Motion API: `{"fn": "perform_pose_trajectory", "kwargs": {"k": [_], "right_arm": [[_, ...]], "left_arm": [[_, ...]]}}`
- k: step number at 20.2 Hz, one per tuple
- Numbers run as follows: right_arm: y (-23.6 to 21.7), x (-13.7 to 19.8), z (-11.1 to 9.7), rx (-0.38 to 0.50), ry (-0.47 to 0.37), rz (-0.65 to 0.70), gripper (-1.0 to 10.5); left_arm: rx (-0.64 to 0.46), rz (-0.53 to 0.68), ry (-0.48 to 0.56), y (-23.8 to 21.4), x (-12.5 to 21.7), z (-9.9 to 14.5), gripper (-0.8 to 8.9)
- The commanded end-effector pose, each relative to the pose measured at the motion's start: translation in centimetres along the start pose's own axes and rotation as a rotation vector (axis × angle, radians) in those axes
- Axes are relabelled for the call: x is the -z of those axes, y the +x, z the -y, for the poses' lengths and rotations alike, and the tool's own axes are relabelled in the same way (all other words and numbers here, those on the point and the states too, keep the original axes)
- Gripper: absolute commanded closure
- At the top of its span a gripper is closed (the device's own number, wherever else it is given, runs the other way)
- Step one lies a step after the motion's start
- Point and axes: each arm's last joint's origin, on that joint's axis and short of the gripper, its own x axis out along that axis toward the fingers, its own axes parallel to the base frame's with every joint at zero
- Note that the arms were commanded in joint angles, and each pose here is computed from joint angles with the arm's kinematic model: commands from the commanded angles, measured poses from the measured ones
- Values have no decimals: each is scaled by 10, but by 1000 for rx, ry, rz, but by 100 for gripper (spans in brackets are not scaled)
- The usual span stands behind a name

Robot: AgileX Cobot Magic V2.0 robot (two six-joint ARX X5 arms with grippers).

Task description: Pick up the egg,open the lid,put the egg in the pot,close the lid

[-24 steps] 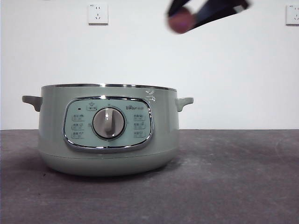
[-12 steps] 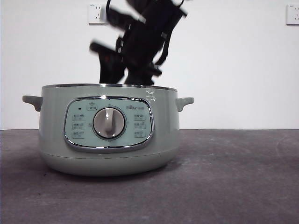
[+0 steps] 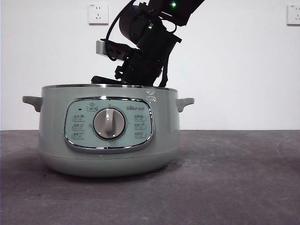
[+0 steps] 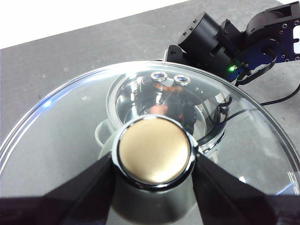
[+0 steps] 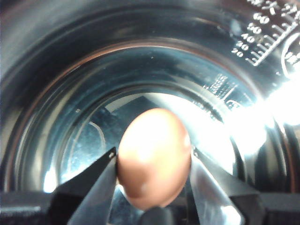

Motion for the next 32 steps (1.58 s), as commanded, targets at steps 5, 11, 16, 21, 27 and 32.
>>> {"fn": "perform_pose_trajectory", "kwargs": {"k": [5, 11, 16, 21, 27, 32], "right_arm": [[-10, -6, -2, 4, 14, 20, 472], [-144, -26, -7, 306, 47, 189, 473], [-289, 2, -27, 594, 112, 361, 473], [-374, 41, -47, 629, 137, 543, 474], [-415, 74, -60, 636, 146, 618, 474], [-432, 88, -65, 642, 152, 666, 474]], "left_arm": [[5, 72, -5, -2, -7, 0, 822], [7, 31, 51, 45, -30, 4, 822], [63, -15, 100, 122, -50, 11, 822], [88, -79, 105, 189, -52, 15, 822], [91, -139, 106, 229, -44, 17, 822], [91, -170, 105, 251, -38, 18, 822]]}}
